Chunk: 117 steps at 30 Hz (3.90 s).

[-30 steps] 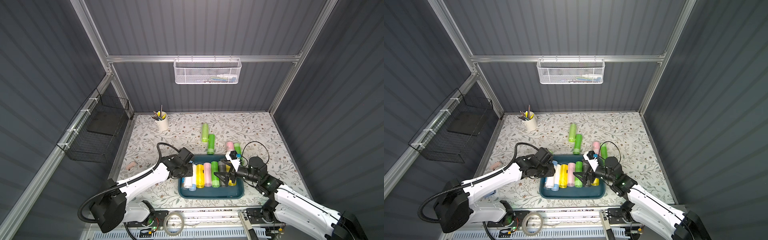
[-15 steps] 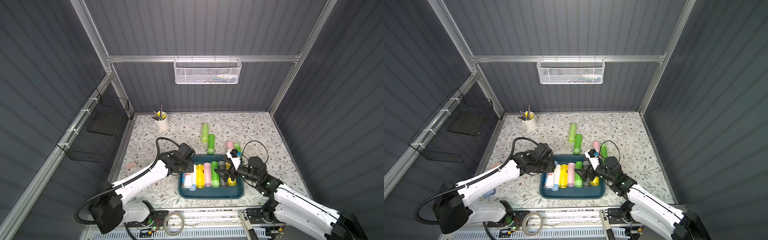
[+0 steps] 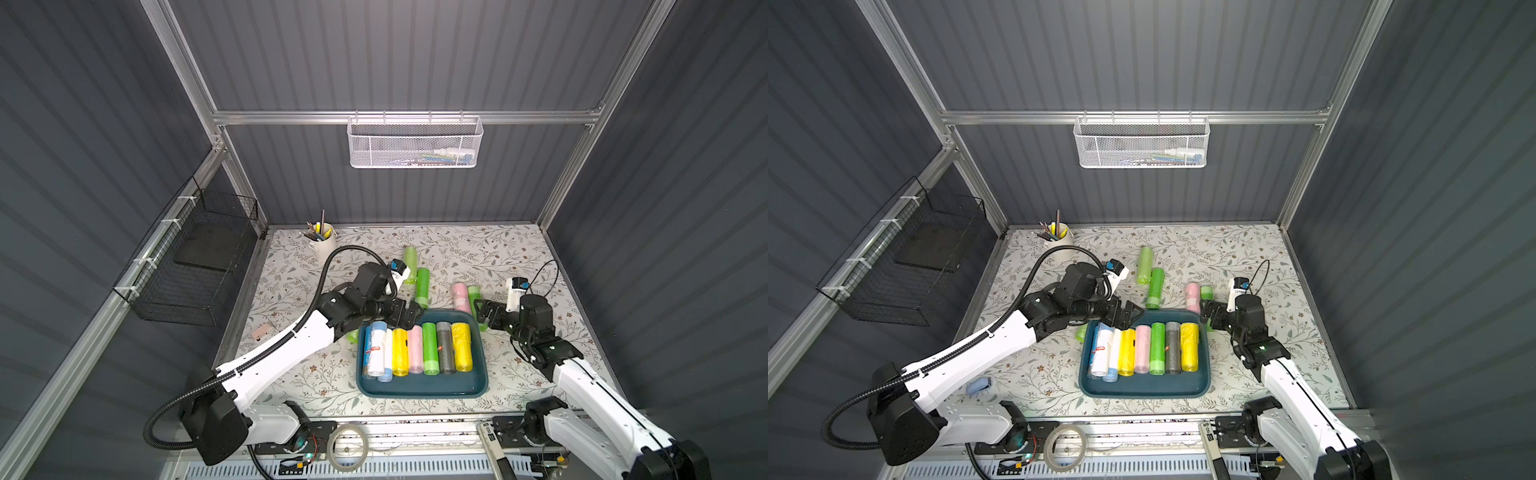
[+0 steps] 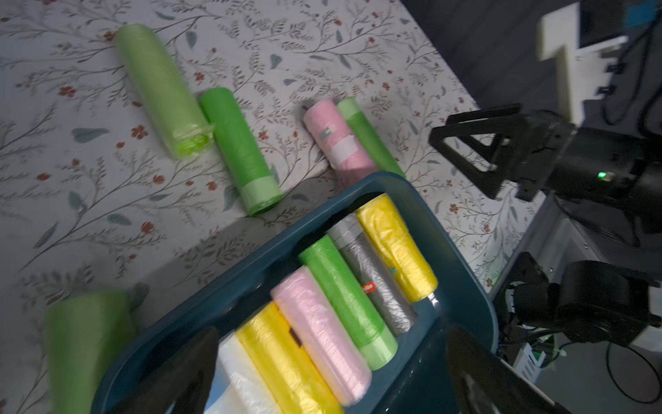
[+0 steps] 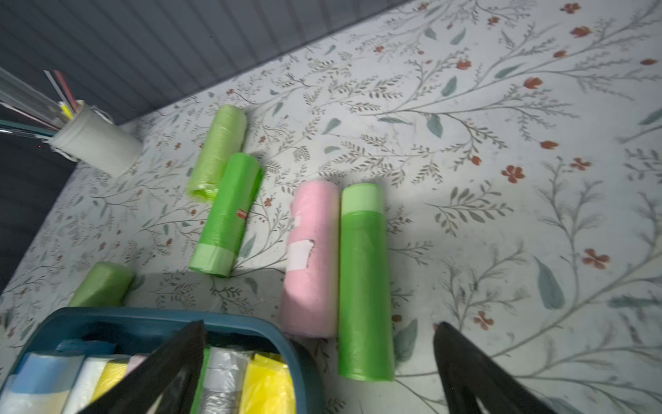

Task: Put the roll of trash bags into the storage box
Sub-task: Place the roll of trash bags in the storage box, then pick up the roll of trash bags from the center of the board, then place the roll of trash bags in the storage box.

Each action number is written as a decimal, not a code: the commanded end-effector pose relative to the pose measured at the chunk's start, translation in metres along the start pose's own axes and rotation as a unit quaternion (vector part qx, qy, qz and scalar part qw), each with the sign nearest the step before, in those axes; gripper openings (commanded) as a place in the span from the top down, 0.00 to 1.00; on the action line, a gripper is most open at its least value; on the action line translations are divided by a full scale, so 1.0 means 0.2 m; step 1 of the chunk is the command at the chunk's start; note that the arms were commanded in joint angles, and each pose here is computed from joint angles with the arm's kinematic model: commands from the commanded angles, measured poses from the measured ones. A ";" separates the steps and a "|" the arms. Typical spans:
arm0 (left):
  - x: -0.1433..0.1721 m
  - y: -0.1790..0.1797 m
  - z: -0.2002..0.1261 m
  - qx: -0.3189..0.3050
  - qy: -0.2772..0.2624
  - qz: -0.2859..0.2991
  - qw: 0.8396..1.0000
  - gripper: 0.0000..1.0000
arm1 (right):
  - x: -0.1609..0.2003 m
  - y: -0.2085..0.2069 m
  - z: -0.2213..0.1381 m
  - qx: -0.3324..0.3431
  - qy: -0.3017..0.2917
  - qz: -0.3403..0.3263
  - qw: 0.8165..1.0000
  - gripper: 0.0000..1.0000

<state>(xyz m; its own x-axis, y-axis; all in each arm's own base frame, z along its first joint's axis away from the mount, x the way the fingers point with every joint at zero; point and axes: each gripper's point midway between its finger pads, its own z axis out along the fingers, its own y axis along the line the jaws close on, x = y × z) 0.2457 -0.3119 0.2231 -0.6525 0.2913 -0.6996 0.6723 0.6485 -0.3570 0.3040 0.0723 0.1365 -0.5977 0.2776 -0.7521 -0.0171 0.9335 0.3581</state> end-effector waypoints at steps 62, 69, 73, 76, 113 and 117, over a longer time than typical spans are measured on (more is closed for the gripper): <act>0.00 0.01 0.00 0.011 -0.067 0.036 0.997 0.00 | 0.28 -0.28 0.45 0.139 0.309 -0.023 0.940 0.56; 0.01 0.02 -0.03 0.000 -0.067 0.038 0.997 0.00 | 0.24 -0.24 0.40 0.121 0.287 -0.012 0.950 0.65; 0.00 0.04 -0.08 -0.017 -0.082 0.040 0.996 0.00 | 0.17 -0.21 0.31 0.117 0.266 -0.011 0.957 0.68; 0.02 0.06 -0.13 -0.029 -0.085 0.048 0.995 0.00 | 0.11 -0.14 0.24 0.090 0.246 -0.010 0.965 0.70; 0.44 -0.11 -0.70 0.055 -0.089 0.043 0.994 0.00 | 0.54 1.26 -0.22 -0.275 0.247 0.158 0.916 0.70; 0.44 -0.10 -0.71 0.053 -0.093 0.042 0.993 0.00 | 0.63 1.30 -0.16 -0.260 0.257 0.169 0.915 0.70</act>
<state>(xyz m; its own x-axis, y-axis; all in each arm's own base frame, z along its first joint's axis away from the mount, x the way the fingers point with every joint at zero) 0.1271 -0.1985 0.2564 -0.5216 0.2069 -0.8277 0.7563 0.5612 -0.3363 0.1887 0.3289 0.1408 -0.9522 0.1934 -0.2365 -0.0786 0.5929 0.8015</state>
